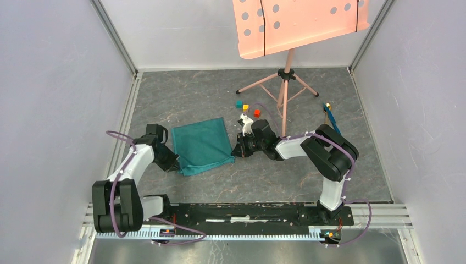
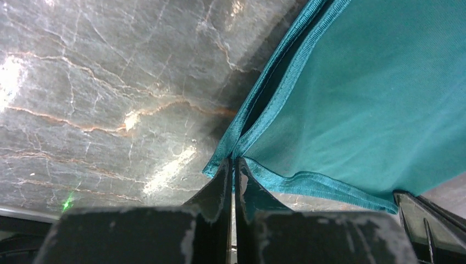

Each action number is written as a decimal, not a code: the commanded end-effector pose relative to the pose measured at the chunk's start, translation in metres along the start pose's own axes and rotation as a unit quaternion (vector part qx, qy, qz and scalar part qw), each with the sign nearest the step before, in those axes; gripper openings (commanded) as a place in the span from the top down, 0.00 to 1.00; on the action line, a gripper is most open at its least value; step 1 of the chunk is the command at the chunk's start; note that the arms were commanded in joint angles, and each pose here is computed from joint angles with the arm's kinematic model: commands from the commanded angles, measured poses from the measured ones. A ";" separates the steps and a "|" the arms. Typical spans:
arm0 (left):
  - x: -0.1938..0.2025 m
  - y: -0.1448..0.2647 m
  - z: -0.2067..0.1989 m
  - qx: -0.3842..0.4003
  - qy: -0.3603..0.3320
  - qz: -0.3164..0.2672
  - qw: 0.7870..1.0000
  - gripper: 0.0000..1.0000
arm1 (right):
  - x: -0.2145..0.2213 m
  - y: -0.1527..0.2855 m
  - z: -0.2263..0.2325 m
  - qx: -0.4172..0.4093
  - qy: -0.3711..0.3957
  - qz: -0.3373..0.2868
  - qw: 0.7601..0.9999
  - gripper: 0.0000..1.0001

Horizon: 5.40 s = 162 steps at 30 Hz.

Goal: Fold the napkin into a case and place the utensils inside
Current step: Smooth out the lower triangle-folded napkin at the center of the board.

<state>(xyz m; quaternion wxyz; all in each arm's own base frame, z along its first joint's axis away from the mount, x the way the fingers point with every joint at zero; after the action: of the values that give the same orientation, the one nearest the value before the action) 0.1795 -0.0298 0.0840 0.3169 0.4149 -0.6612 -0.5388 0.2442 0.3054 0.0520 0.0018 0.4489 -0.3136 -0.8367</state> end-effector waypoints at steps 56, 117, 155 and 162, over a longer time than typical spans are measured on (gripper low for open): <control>0.006 -0.003 0.010 -0.056 0.004 -0.032 0.998 0.68 | -0.010 -0.002 0.004 -0.011 0.022 -0.019 1.000 0.93; 0.049 0.002 0.021 -0.041 0.032 0.071 0.996 0.64 | -0.011 -0.003 0.005 -0.017 0.021 -0.024 0.999 0.93; 0.015 0.016 0.022 -0.094 0.005 -0.056 0.994 0.98 | -0.023 0.014 0.035 -0.044 0.088 -0.019 0.995 0.51; 0.026 0.016 0.018 -0.077 0.007 -0.007 0.997 0.83 | -0.030 0.011 0.044 -0.036 0.126 -0.006 0.991 0.53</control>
<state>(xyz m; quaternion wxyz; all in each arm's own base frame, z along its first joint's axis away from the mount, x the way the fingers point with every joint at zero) 0.1457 -0.0373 0.0862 0.3436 0.4027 -0.5933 -0.6064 0.2184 0.3170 0.0727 0.0630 0.5060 -0.2893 -0.8101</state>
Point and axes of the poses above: each gripper's point midway between its finger pads, its own y axis back along the fingers, its own z axis along the line the jaws close on, x = y × z, the point moved 6 cm from there along y, back along the fingers, and after that the axes turned 14 degrees about y, right-handed, at the moved point
